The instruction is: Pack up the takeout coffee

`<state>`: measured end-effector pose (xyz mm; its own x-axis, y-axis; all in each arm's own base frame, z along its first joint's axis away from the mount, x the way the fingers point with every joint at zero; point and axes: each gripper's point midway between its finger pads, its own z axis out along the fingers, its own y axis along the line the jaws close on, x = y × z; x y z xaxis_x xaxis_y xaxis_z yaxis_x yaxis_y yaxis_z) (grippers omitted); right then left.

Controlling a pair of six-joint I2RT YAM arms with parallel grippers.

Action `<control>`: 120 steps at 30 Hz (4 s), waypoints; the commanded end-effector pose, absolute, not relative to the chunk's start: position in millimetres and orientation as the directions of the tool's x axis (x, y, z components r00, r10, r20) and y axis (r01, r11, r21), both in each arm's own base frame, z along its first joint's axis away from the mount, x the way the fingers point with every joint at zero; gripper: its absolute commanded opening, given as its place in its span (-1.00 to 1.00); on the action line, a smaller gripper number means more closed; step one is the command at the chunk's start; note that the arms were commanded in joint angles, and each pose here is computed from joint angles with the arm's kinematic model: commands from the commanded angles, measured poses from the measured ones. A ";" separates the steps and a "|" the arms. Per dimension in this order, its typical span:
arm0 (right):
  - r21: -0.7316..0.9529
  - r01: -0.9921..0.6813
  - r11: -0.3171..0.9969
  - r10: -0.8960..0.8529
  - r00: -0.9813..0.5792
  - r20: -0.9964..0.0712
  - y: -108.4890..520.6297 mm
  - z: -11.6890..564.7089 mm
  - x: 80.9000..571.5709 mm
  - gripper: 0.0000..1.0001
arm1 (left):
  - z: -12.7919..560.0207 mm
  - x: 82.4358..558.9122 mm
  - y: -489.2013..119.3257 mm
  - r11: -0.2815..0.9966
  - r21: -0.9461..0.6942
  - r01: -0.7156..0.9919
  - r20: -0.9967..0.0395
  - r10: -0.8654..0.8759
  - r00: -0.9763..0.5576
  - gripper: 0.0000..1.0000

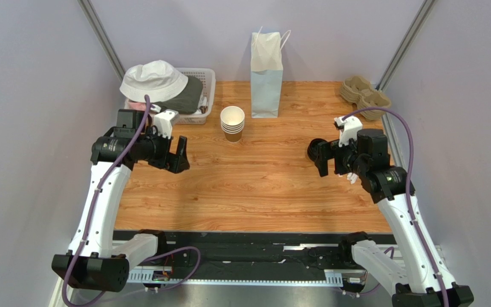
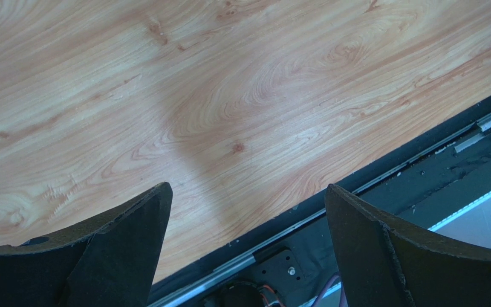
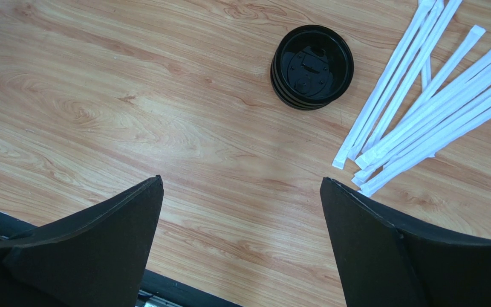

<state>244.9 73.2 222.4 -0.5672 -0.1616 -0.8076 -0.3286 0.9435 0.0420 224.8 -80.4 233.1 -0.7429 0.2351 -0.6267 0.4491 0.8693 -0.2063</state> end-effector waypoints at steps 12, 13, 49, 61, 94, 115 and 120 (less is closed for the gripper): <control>-0.010 -0.290 0.957 -0.161 -0.502 -0.850 73.2 272.5 298.4 1.00 | 310.6 312.7 -66.6 0.928 -0.130 0.349 -0.703 0.162 -0.692 0.98; -0.010 -0.290 0.957 -0.161 -0.500 -0.851 73.6 272.2 301.4 1.00 | 306.0 322.1 -71.8 0.920 -0.153 0.361 -0.691 0.162 -0.704 0.98; 0.013 -0.386 0.923 -0.221 -0.555 -0.802 90.2 254.4 319.7 1.00 | 203.4 476.0 -192.3 0.874 -0.188 0.448 -0.641 0.236 -0.730 0.03; 0.020 -0.358 0.934 -0.204 -0.578 -0.790 80.3 247.0 316.9 1.00 | 179.7 481.5 -204.2 0.865 -0.258 0.430 -0.602 0.204 -0.772 -0.16; 0.049 -0.378 0.925 -0.200 -0.591 -0.781 85.4 247.5 319.0 1.00 | 276.6 451.8 -211.0 0.820 -0.276 0.501 -0.698 0.187 -0.691 -1.00; 0.070 -0.310 0.948 -0.145 -0.617 -0.773 78.2 246.7 313.8 1.00 | 269.5 296.4 -273.5 0.500 -0.233 0.834 -0.743 0.461 -0.485 -1.00; 0.001 -0.309 0.951 -0.201 -0.623 -0.756 66.3 232.7 311.3 1.00 | 210.2 278.7 -311.6 0.475 -0.311 0.823 -0.676 0.498 -0.543 -1.00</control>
